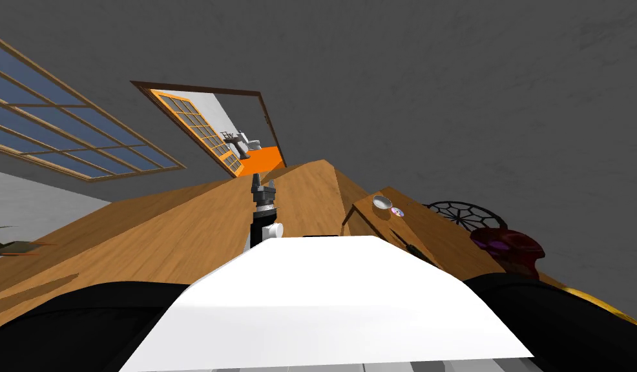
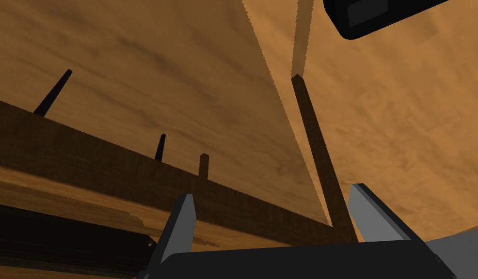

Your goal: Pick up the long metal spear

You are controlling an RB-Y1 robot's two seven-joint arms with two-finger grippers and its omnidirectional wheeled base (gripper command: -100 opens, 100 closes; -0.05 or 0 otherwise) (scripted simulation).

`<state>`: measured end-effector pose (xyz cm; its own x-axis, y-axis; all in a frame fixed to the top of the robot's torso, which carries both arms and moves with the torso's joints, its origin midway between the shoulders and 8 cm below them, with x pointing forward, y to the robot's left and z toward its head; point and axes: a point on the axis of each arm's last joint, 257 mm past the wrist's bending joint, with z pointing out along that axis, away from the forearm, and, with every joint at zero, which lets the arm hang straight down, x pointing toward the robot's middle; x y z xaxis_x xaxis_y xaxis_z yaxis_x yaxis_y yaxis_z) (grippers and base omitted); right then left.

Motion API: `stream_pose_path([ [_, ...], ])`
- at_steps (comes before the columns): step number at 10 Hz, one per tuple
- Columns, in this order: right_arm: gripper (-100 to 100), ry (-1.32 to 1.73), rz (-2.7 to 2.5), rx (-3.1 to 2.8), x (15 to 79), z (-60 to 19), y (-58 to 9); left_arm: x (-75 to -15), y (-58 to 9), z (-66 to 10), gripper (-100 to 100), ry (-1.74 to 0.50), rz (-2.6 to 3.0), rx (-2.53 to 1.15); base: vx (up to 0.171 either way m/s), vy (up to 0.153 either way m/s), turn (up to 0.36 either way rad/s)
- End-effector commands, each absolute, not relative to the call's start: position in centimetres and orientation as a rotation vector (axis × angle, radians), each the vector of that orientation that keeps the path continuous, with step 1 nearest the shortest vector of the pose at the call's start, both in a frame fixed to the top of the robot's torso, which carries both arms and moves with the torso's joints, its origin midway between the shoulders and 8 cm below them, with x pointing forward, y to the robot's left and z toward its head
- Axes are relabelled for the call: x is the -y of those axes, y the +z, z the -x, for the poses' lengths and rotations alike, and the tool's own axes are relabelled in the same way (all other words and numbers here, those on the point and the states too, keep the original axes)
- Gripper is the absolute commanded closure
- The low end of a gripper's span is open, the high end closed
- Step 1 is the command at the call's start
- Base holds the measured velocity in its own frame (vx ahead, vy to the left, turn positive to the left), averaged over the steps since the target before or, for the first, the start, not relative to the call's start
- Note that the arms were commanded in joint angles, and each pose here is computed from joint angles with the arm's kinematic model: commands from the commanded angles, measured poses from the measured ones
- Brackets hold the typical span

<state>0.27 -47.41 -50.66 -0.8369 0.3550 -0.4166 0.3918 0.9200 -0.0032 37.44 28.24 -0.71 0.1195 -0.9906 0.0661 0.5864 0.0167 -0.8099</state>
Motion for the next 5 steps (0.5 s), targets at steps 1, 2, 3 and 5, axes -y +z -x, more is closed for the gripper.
stream_pose_path([
  [1, -100, -0.223, -0.419, -2.756, 49.3, 2.8, -51.1, -28.2, -0.7, -37.4, 0, -1.363, 0.817, -0.635, 0.067, -0.123, 0.243],
  [2, -100, -0.277, -0.345, -2.805, 50.3, 4.5, -51.2, -28.2, -0.7, -37.4, 0, -1.363, 0.817, -0.635, 0.059, -0.114, 0.247],
  [3, -100, -0.277, -0.345, -2.805, 50.3, 4.5, -51.2, -28.2, -0.7, -37.4, 0, -1.363, 0.817, -0.635, 0.033, -0.072, 0.075],
  [5, -100, -0.377, -0.197, -2.89, 52.3, 7.6, -51.2, -28.2, -0.7, -37.4, 0, -1.363, 0.817, -0.635, 0.025, -0.076, 0.169],
])
